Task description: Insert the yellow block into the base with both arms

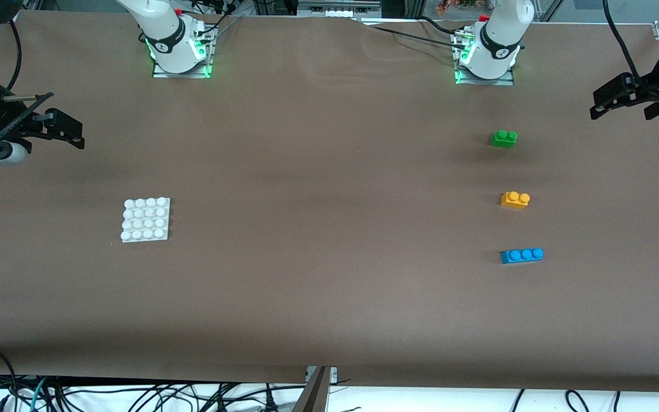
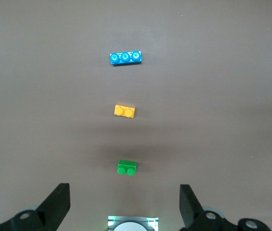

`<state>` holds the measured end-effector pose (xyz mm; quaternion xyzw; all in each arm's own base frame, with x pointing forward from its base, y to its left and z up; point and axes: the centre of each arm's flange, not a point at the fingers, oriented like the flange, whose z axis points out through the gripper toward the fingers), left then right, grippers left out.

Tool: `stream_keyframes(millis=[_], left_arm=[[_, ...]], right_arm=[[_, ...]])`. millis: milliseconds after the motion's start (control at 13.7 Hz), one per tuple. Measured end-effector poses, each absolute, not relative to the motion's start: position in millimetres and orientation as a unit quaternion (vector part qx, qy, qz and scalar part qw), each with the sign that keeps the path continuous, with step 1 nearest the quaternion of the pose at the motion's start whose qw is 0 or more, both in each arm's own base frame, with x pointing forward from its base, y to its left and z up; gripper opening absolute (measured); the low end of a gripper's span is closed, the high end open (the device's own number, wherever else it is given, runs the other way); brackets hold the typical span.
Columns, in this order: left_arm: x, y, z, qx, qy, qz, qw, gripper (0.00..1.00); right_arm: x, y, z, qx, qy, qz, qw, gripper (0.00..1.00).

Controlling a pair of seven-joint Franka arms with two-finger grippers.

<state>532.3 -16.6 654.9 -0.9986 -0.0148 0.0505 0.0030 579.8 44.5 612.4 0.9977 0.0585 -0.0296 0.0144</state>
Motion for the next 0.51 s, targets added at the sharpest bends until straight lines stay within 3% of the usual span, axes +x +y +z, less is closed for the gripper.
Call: stream_keyframes(millis=[511], left_arm=[[532.2, -18.2, 654.9, -0.999, -0.013, 0.051, 0.003, 1.0]], right_arm=[[579.8, 44.3, 612.3, 0.998, 0.058, -0.03, 0.015, 1.0]])
